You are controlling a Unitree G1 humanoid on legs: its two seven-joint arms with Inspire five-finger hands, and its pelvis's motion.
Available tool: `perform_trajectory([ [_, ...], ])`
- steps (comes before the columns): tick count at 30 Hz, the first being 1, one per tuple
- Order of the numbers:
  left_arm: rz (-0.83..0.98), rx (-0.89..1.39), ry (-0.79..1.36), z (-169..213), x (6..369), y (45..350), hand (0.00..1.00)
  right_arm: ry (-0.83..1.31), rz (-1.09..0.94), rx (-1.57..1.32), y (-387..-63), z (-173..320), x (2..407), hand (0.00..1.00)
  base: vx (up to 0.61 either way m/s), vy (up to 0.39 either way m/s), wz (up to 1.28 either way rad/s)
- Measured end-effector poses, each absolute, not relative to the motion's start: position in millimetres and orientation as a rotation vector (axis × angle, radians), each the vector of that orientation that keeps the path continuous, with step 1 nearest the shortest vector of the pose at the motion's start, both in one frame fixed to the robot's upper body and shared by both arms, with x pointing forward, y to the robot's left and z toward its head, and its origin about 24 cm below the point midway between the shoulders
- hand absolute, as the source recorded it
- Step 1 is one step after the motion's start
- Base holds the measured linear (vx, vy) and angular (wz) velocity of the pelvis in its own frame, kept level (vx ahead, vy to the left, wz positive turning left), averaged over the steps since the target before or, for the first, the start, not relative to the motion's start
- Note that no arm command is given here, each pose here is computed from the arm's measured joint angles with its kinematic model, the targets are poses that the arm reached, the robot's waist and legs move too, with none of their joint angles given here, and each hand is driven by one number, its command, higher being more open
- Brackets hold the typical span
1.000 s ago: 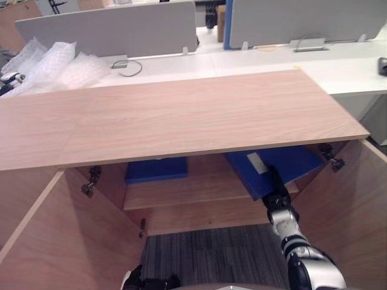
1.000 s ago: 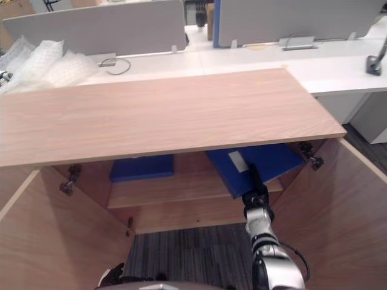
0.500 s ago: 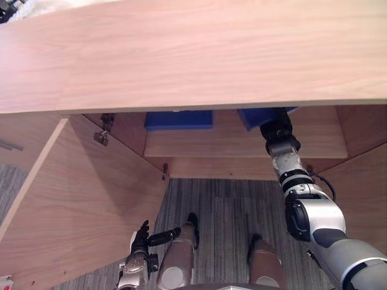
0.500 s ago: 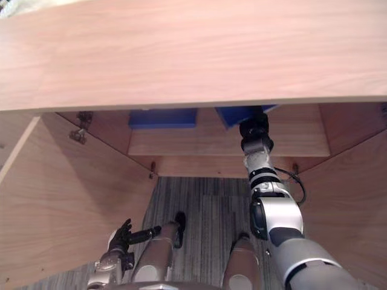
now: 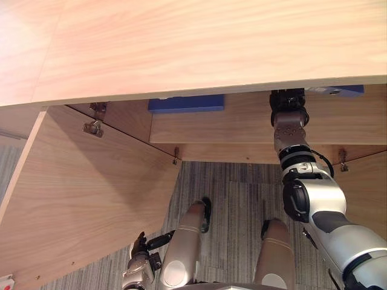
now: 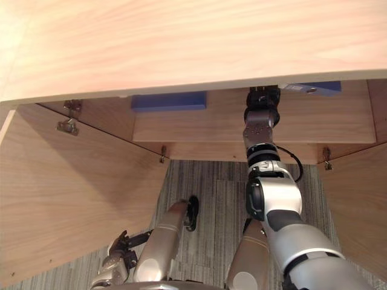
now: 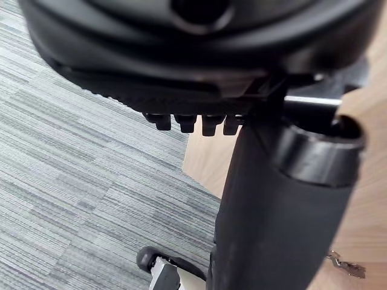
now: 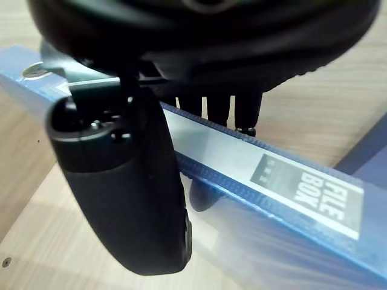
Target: Walk over to the cabinet, pick up the folder, carry it to the office cabinet, place the folder inside the office cabinet, then close the office cabinet door
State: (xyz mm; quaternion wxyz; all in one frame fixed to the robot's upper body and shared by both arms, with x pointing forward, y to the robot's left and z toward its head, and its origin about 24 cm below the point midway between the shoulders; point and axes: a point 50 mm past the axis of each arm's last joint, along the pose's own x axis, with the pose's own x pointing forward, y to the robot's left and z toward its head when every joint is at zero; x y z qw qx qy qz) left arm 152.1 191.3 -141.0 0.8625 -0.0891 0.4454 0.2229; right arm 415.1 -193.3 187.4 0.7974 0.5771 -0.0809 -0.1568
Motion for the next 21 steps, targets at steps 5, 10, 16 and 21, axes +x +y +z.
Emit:
perform_trajectory([
  [5, 0.468, -0.188, 0.933, -141, 152, 191, 1.00, -0.122, -0.302, 1.029, -184, 185, 417, 1.00, -0.04, 0.004, -0.04],
  [10, 0.465, -0.182, 0.935, -141, 152, 192, 1.00, 0.014, -0.201, 0.513, -164, 171, 420, 1.00, -0.03, 0.011, -0.08],
  [16, 0.410, -0.167, 0.932, -141, 153, 192, 1.00, 0.171, 0.011, 0.136, -149, 144, 419, 1.00, 0.00, 0.000, 0.00],
  [21, 0.393, -0.138, 0.948, -143, 146, 198, 1.00, 0.255, 0.035, 0.247, -148, 123, 414, 1.00, 0.02, 0.022, 0.02],
])
